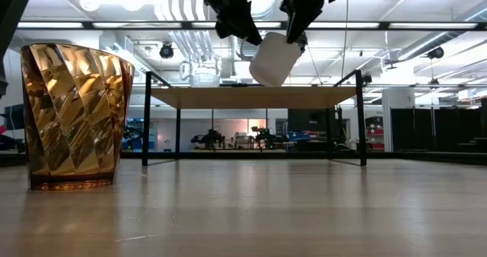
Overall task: Stack small to large cups/mugs on shelf
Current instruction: Put the white mug on the shelf
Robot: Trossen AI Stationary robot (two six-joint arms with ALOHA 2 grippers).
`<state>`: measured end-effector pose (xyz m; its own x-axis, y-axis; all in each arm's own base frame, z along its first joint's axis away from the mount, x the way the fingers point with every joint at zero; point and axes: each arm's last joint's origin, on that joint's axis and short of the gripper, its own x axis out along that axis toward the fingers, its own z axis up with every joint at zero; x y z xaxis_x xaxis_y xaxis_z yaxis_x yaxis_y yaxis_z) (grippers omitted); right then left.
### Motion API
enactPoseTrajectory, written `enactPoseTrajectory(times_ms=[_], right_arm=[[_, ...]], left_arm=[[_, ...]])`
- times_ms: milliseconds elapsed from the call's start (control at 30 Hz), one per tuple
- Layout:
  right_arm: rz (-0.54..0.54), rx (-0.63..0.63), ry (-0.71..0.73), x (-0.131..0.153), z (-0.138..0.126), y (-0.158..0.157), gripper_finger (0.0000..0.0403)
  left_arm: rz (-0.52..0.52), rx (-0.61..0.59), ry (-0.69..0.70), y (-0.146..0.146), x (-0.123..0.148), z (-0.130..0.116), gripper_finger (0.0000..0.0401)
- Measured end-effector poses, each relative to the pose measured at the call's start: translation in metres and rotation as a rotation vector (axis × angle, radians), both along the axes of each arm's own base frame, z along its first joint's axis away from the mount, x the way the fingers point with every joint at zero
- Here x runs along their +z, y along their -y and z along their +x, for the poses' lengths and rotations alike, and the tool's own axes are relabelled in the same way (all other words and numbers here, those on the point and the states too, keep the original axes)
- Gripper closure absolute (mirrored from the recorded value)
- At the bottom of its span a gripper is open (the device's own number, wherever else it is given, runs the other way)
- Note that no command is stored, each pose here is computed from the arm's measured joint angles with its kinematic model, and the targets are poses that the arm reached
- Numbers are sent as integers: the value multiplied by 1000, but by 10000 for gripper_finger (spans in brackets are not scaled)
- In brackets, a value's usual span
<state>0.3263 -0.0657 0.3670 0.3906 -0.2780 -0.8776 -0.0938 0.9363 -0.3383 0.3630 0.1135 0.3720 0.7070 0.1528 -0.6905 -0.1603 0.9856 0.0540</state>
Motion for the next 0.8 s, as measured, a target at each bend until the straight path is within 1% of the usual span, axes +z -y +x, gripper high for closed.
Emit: enactPoseTrajectory(times_ms=[267, 500, 633, 800], right_arm=[[8, -48, -8, 6, -10, -1, 344], [12, -46, -3, 7, -11, -2, 344], [13, -46, -3, 7, -12, -2, 344], [14, -46, -4, 7, -12, -2, 344]], left_arm=[[-11, 13, -30, -4, -4, -2, 369], [-9, 22, -47, -4, -14, -2, 369], [-31, 43, -76, -4, -23, -3, 369], [-33, 48, -81, -5, -25, -2, 370]])
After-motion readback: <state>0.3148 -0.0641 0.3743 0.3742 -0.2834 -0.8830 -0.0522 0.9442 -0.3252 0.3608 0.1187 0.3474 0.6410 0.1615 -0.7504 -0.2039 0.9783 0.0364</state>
